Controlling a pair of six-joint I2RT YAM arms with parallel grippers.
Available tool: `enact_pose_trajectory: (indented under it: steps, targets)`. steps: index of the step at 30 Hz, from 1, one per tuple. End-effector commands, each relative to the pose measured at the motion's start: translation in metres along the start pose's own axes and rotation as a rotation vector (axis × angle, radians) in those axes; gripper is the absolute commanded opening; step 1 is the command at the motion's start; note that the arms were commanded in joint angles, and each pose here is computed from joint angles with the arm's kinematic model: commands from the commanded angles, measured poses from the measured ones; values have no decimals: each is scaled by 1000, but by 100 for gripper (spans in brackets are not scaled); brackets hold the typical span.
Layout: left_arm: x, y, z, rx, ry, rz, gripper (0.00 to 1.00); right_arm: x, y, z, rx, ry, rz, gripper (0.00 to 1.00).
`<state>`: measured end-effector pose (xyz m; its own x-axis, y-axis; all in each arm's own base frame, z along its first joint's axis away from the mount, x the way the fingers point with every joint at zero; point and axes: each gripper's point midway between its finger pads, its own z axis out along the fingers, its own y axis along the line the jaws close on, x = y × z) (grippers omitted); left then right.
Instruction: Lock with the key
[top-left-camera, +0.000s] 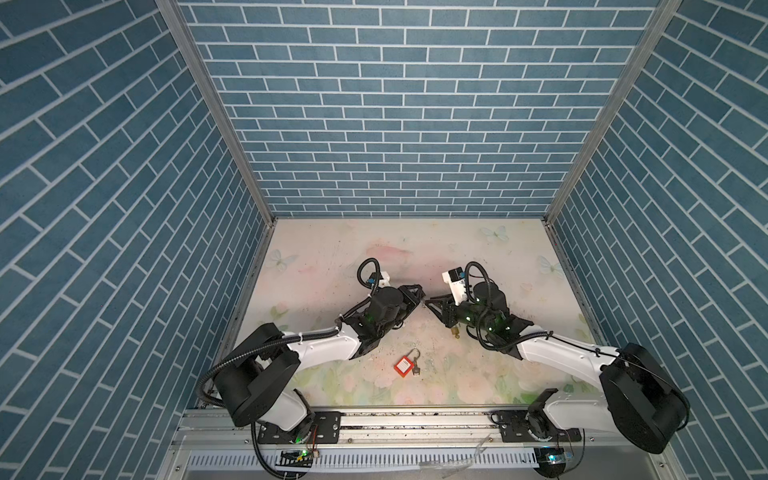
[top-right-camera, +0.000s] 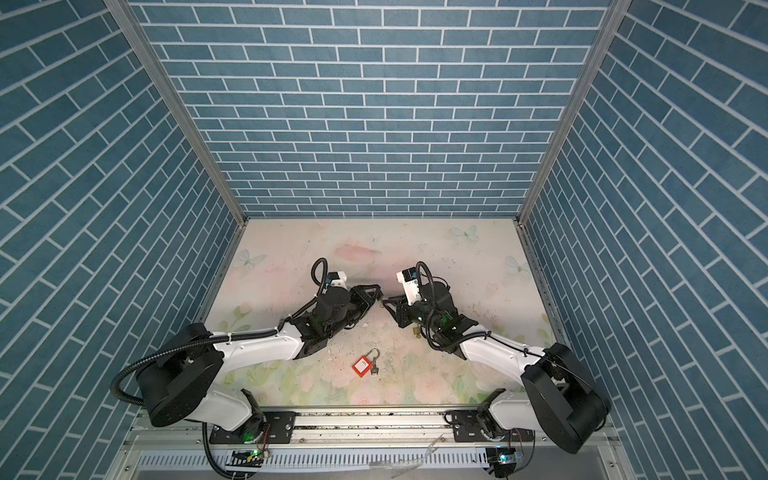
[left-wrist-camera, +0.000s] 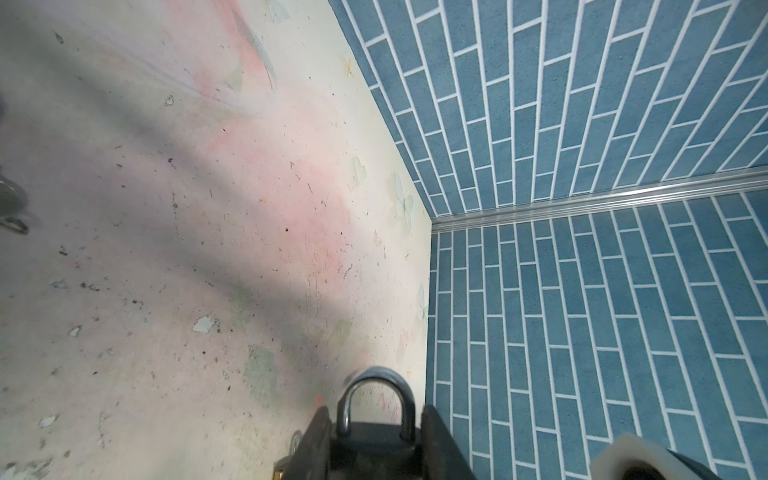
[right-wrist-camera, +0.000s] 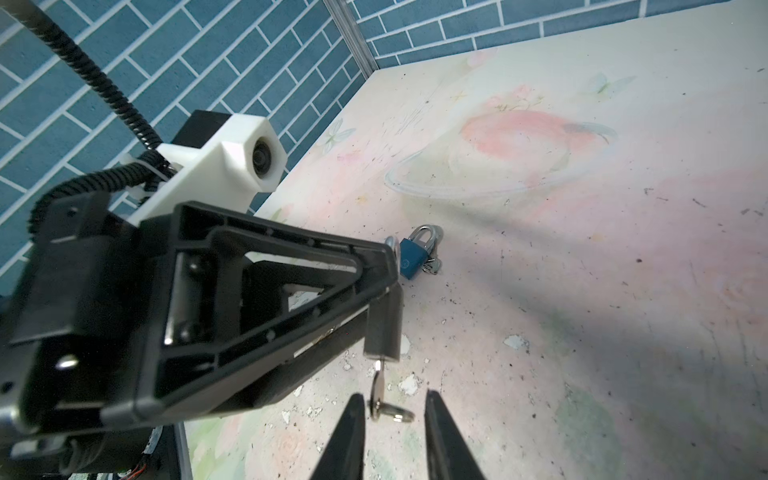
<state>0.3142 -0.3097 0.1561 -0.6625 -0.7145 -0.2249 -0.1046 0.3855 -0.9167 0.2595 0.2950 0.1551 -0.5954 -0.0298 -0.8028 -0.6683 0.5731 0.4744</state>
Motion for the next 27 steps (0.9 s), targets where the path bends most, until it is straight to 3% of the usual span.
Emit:
enact_pose_trajectory:
  steps: [1,17,27]
  targets:
    - [-6,-8,-2,33,-17,-18,0,-17,8,4,-16,-40,-45,23]
    - [-17,-10,0,26,-50,-38,0,-7,9,13,-24,-3,-38,1]
    - [-56,-9,-1,22,-155,-67,0,11,7,8,-22,39,-15,0]
